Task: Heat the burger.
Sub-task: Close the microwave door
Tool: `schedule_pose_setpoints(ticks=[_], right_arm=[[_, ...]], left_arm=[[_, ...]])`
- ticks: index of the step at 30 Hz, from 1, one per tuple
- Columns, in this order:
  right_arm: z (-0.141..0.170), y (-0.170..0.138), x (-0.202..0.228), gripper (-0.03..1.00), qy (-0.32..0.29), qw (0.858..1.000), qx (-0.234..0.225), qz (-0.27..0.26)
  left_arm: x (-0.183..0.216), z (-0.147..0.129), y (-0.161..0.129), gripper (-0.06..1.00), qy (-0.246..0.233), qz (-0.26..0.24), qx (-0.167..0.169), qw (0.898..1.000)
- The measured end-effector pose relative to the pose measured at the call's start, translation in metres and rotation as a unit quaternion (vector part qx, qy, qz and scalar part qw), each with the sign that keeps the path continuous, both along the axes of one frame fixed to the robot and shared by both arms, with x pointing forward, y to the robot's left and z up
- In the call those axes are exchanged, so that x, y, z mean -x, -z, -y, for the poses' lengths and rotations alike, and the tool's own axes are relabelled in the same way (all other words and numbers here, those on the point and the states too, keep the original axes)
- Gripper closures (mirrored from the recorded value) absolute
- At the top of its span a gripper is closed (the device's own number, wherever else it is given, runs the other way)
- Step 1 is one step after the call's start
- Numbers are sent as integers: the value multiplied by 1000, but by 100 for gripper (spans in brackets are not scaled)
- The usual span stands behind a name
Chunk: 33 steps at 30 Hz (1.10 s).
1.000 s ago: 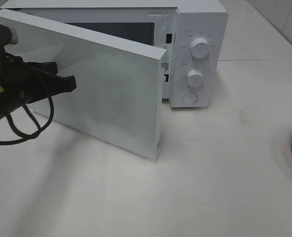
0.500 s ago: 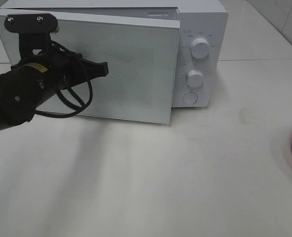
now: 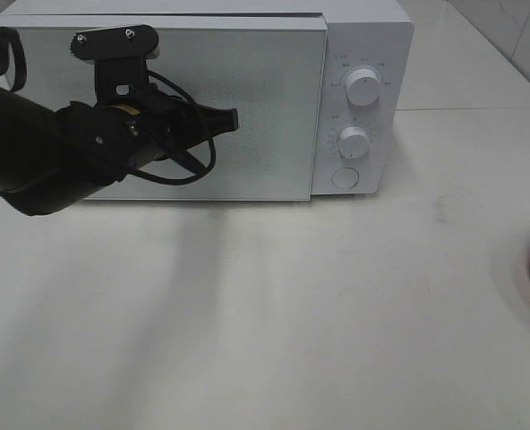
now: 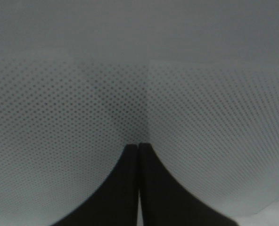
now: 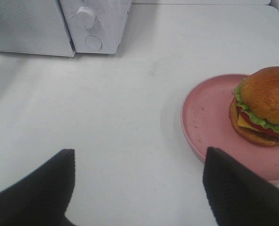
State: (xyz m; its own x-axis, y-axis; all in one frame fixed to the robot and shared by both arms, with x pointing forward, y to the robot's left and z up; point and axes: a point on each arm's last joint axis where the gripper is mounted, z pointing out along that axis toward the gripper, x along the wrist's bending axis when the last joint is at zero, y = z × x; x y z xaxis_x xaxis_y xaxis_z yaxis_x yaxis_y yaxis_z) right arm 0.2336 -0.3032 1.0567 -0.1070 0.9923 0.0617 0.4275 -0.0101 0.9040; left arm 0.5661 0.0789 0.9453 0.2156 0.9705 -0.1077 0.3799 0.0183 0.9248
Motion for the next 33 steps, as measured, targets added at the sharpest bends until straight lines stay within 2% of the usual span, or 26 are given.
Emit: schedule_pose_setpoints(ticks=[4,9,16,25,33], right_arm=[[0,0,0,23,0,1000,0,0],[0,0,0,23,0,1000,0,0],[0,0,0,23,0,1000,0,0],[0,0,0,23,0,1000,0,0],[0,0,0,23,0,1000,0,0]], left_arm=[[-5,5,0,94,2,-8,-2,1000],[-10,25,-1,94,39,-30,-5,999],[-12,28,1,94,44,-33,-7,998],[-20,46,-1,94,65,-44,8,997],[-19,45,-5,94,84,-54,-3,995]])
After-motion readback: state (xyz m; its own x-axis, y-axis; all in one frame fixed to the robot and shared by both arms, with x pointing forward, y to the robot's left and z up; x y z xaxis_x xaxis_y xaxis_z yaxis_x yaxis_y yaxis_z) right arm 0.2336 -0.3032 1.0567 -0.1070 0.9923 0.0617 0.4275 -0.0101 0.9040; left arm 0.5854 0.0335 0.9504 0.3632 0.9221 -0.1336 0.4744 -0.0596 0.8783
